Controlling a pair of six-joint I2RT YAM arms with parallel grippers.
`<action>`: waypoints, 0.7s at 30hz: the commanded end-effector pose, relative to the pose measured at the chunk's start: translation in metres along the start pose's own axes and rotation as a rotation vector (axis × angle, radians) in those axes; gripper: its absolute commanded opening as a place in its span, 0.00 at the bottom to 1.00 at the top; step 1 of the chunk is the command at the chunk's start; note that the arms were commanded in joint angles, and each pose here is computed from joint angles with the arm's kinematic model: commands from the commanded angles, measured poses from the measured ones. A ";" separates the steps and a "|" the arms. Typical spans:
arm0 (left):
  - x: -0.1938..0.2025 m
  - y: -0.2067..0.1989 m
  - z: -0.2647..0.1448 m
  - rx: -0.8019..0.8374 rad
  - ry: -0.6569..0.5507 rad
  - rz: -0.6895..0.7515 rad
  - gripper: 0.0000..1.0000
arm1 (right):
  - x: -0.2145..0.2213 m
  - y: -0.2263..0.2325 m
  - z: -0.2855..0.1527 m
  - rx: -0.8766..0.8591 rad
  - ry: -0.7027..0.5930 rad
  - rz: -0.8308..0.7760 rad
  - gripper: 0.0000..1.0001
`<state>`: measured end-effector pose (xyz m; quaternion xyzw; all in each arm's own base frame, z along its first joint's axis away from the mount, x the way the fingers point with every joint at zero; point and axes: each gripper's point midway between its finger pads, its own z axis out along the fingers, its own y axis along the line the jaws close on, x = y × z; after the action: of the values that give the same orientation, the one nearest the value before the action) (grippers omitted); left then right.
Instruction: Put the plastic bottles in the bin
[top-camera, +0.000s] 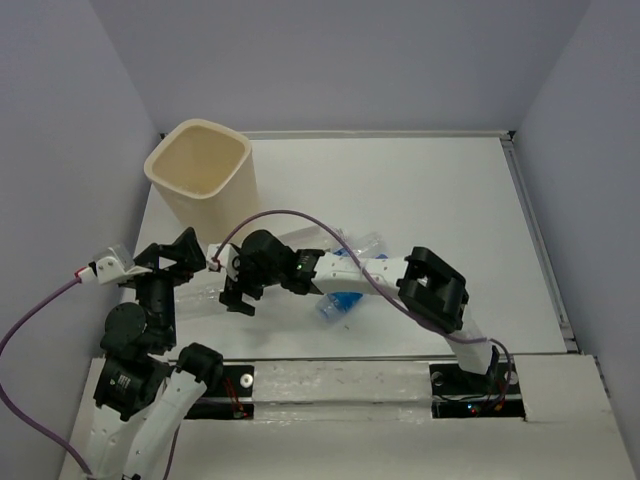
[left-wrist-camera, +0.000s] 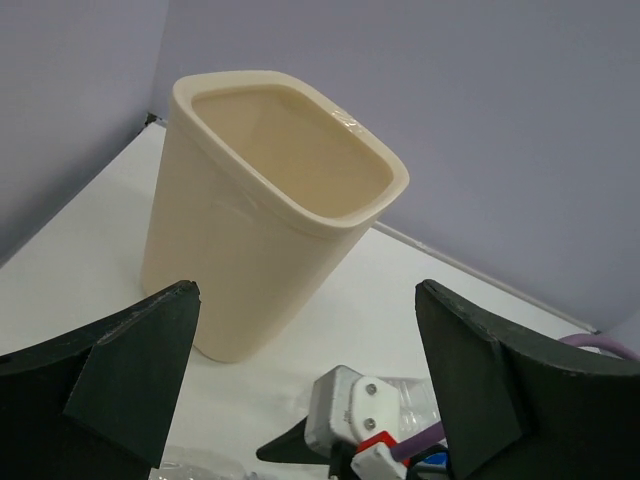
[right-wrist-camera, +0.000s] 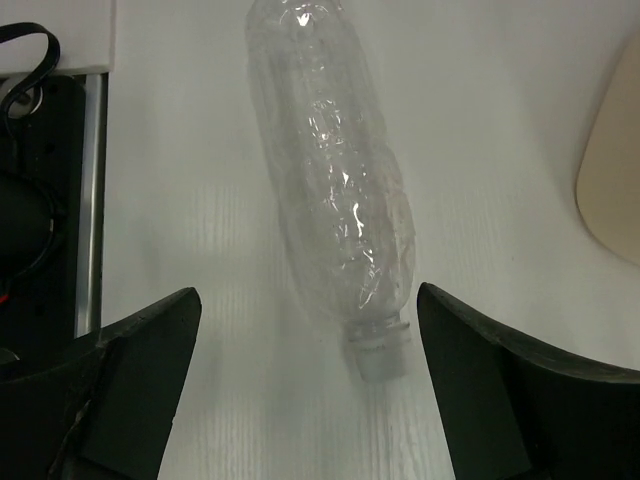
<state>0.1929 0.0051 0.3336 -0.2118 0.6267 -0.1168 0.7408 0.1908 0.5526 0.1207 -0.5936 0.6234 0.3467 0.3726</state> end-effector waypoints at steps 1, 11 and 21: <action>-0.011 0.001 0.003 -0.023 -0.051 -0.030 0.99 | -0.041 -0.011 0.017 -0.011 -0.105 -0.096 0.95; -0.007 -0.006 0.006 0.010 -0.035 -0.017 0.99 | -0.007 -0.017 0.075 -0.027 -0.001 -0.135 0.98; -0.011 -0.007 0.006 0.020 -0.053 -0.024 0.99 | -0.005 -0.009 0.085 -0.048 -0.027 -0.119 0.78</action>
<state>0.1948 0.0042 0.3350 -0.2107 0.6242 -0.1182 0.7430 0.2138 0.6083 0.0417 -0.6422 0.6086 0.3141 0.3443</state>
